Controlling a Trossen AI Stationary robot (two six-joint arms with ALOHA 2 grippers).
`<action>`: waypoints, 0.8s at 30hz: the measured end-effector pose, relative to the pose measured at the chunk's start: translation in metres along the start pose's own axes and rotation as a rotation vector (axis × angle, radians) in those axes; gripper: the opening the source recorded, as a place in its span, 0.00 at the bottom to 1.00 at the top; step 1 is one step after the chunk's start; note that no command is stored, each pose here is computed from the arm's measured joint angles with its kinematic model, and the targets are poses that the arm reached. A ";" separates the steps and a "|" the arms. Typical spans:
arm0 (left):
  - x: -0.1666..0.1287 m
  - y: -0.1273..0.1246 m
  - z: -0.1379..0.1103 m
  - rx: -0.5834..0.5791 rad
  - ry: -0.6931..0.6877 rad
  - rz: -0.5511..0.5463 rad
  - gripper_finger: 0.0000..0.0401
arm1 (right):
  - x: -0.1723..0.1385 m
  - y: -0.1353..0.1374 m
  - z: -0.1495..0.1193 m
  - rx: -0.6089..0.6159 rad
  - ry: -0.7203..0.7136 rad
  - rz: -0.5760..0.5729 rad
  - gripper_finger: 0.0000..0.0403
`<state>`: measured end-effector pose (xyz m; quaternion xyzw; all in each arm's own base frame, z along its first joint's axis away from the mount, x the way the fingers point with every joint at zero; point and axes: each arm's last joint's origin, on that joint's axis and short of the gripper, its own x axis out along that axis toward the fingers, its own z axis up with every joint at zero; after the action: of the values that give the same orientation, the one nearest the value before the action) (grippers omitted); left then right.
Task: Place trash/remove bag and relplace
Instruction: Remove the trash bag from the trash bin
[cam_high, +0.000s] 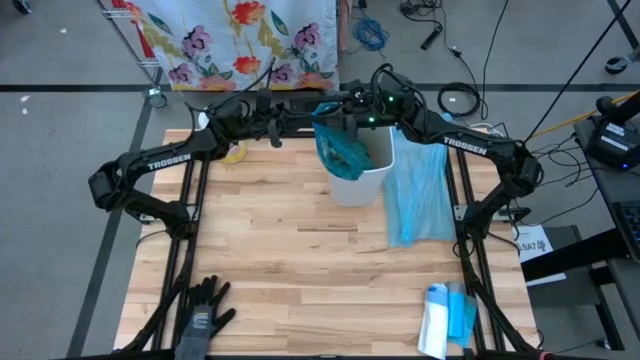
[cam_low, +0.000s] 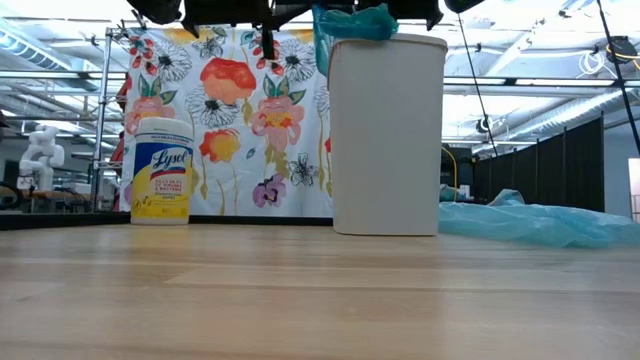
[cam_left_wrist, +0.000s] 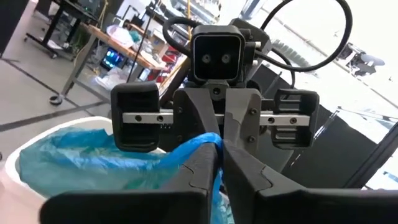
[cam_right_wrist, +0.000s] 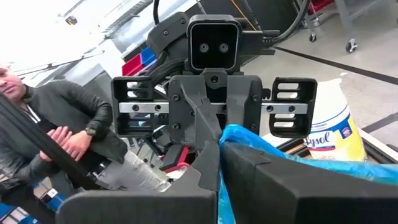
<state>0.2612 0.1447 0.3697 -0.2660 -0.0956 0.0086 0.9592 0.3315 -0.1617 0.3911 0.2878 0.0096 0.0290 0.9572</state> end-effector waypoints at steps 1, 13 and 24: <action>0.000 0.000 0.001 0.004 -0.006 -0.002 0.10 | 0.000 0.000 0.000 -0.001 0.000 0.001 0.00; -0.003 0.005 0.007 0.014 -0.070 0.047 0.34 | 0.000 0.000 0.000 -0.023 0.018 0.020 0.00; -0.003 0.004 0.007 0.019 -0.057 0.033 0.37 | -0.005 -0.001 0.004 -0.029 0.010 0.033 0.00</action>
<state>0.2570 0.1517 0.3725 -0.2579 -0.1182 0.0329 0.9583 0.3267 -0.1650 0.3941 0.2739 0.0091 0.0463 0.9606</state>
